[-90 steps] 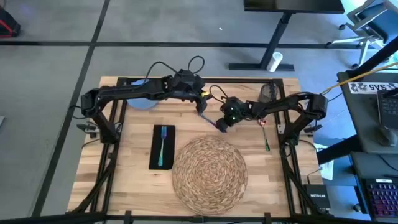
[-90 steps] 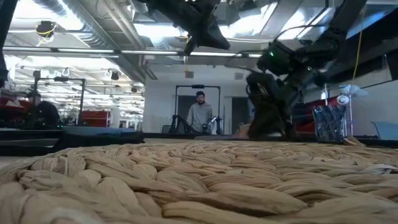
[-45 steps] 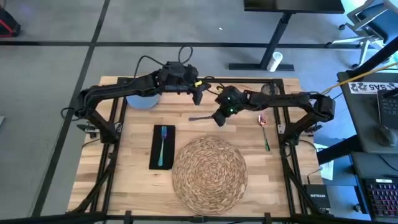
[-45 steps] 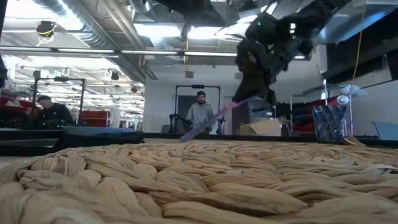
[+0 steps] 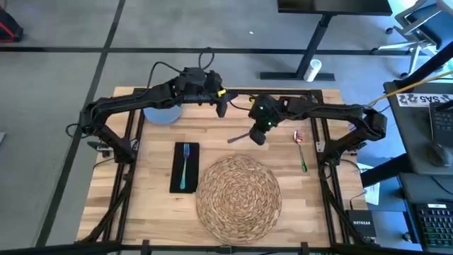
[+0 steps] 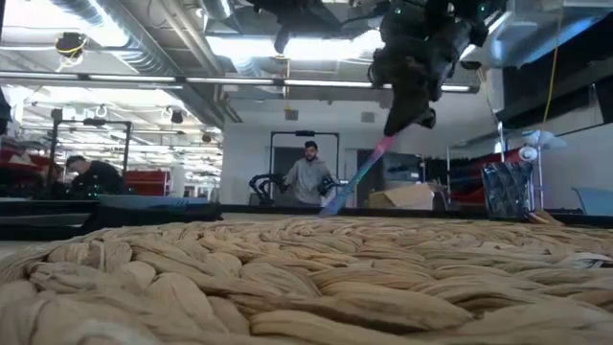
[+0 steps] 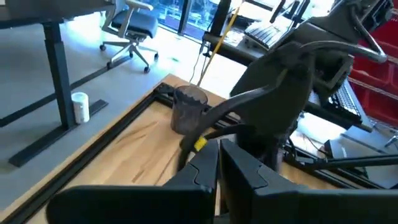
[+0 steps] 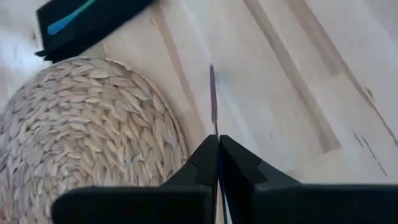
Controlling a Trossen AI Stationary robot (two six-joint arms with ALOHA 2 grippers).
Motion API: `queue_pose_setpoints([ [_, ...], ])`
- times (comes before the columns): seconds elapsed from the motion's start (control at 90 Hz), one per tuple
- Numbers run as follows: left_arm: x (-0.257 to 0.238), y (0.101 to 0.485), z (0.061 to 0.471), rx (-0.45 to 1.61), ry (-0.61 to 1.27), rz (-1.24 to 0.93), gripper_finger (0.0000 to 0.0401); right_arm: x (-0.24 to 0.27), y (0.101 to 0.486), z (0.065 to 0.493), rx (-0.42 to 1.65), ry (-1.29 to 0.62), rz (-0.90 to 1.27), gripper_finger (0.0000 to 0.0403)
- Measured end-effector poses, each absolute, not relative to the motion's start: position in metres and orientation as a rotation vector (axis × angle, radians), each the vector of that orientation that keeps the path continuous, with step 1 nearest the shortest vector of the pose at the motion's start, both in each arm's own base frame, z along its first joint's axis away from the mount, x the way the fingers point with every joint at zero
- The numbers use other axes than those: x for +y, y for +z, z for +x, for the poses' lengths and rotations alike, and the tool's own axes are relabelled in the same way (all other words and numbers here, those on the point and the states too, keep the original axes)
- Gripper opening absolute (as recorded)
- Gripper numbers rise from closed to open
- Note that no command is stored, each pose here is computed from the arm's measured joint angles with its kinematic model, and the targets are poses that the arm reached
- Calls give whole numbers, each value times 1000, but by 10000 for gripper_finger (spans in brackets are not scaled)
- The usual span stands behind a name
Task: Set table place
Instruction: Put the blue table knife on top of the brown placemat
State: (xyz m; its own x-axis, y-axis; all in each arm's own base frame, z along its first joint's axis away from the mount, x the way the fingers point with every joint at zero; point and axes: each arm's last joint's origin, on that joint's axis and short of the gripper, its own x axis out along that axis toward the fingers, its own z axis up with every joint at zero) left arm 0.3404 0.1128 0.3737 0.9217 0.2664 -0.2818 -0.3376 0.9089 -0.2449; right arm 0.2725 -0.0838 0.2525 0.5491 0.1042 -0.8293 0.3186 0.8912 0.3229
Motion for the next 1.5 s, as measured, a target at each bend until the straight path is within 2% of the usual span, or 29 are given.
queue_pose_setpoints([
  [0.322, 113, 372, 340, 261, 316, -297, 0, -75, 282, 250, 999, -92, 473, 0],
  [0.689, 113, 371, 340, 275, 317, -305, 0, -67, 305, 240, 1019, 67, 562, 0],
  [1.089, 112, 371, 340, 277, 293, -312, 0, -45, 305, 234, 1089, 375, 686, 0],
  [1.5, 112, 369, 339, 294, 295, -315, 0, 5, 277, 266, 1179, 655, 696, 0],
])
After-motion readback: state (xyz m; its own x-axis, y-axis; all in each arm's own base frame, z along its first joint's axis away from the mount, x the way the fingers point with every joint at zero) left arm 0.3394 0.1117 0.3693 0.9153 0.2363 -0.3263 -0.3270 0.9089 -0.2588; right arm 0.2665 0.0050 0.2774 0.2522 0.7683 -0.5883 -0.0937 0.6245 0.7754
